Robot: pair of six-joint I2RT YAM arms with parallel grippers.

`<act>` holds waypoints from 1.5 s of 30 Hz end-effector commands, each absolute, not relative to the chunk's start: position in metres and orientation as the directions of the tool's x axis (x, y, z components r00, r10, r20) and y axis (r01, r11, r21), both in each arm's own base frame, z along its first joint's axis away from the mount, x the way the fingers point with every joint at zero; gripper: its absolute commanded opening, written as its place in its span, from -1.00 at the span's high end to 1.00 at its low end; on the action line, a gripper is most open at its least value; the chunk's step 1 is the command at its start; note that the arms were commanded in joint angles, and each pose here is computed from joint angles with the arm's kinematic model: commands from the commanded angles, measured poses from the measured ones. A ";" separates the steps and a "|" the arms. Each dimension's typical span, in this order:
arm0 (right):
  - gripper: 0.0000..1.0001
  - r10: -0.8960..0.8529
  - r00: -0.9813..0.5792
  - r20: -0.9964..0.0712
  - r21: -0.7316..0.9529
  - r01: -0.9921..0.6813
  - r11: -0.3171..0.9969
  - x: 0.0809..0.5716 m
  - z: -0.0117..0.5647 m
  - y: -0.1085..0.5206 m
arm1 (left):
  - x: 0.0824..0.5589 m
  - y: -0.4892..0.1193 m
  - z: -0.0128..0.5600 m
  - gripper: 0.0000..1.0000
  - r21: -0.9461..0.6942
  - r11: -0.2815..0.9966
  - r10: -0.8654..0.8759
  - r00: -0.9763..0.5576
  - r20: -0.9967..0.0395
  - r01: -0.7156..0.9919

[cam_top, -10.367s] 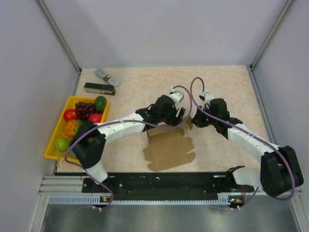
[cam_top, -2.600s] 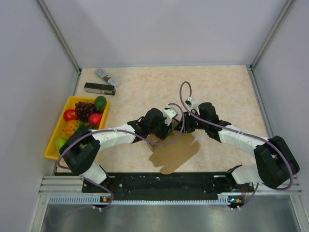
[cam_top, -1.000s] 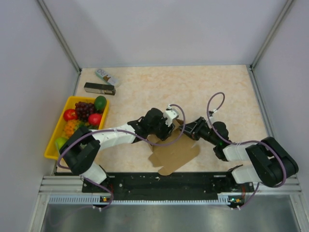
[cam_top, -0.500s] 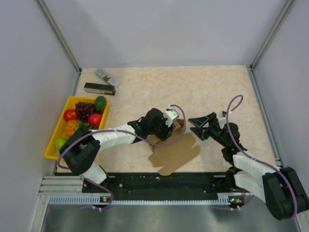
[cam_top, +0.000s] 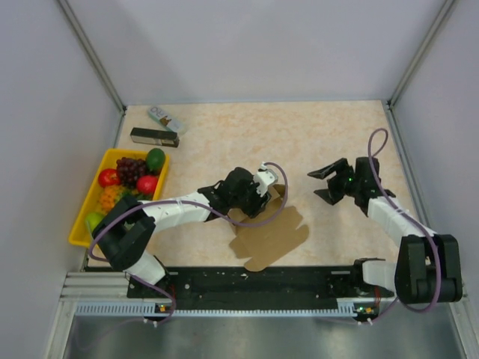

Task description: Fold the paper box

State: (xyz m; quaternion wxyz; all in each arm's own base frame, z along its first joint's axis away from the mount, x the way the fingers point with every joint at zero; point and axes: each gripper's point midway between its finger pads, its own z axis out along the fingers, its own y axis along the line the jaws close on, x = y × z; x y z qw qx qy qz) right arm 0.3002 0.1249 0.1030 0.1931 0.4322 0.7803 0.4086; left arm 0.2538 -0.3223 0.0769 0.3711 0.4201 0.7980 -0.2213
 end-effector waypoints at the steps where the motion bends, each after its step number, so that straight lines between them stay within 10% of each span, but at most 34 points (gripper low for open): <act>1: -0.22 0.675 -0.632 -0.381 0.723 0.251 0.644 0.331 0.122 0.099 | 0.260 -0.329 0.089 0.07 -0.020 0.545 0.495 -0.341 -0.799 0.838; 7: 0.35 0.528 -0.747 -0.404 0.777 0.023 0.629 0.340 0.109 0.133 | 0.262 -0.328 0.089 0.05 -0.015 0.546 0.497 -0.339 -0.799 0.837; 36: 0.59 0.377 -0.867 -0.326 0.874 -0.125 0.470 0.288 0.108 0.212 | 0.264 -0.336 0.097 0.01 -0.053 0.562 0.455 -0.363 -0.813 0.825; 45: 0.38 0.293 -0.828 -0.478 0.813 -0.291 0.504 0.279 0.120 0.215 | 0.262 -0.340 0.100 -0.03 -0.071 0.552 0.450 -0.368 -0.814 0.831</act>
